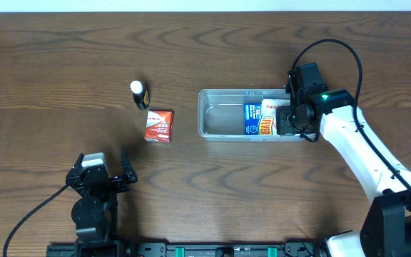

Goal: Pack container
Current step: 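Lift the Zam-Buk tin and carry it over the container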

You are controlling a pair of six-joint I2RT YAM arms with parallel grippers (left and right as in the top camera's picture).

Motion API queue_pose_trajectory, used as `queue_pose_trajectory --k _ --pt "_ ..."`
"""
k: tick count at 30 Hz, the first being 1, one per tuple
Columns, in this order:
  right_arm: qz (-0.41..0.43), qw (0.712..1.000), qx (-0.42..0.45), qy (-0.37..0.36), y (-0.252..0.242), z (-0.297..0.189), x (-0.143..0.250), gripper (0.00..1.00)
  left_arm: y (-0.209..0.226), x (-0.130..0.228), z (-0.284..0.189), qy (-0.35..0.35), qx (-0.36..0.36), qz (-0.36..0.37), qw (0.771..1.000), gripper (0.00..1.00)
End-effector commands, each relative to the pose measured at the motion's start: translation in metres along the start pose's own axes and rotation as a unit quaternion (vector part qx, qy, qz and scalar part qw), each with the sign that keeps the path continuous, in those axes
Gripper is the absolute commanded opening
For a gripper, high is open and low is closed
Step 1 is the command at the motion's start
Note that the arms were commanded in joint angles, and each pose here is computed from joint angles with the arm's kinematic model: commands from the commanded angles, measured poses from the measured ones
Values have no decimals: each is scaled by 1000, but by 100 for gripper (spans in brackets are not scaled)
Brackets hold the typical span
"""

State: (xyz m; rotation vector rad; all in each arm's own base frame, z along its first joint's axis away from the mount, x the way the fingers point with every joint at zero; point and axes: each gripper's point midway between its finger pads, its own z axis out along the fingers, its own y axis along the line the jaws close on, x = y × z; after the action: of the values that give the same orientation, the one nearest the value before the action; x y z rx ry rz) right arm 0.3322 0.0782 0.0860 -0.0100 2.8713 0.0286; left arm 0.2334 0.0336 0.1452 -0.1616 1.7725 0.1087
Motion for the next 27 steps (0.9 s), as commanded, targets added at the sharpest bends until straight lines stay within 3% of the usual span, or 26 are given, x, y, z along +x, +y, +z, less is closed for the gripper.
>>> queue_pose_trajectory --k 1,27 --pt "5 1000 24 2 -7 8 5 54 0 13 3 14 2 7 1000 98" --pt "7 998 49 -35 -15 6 -13 60 0 13 3 14 2 7 1000 98"
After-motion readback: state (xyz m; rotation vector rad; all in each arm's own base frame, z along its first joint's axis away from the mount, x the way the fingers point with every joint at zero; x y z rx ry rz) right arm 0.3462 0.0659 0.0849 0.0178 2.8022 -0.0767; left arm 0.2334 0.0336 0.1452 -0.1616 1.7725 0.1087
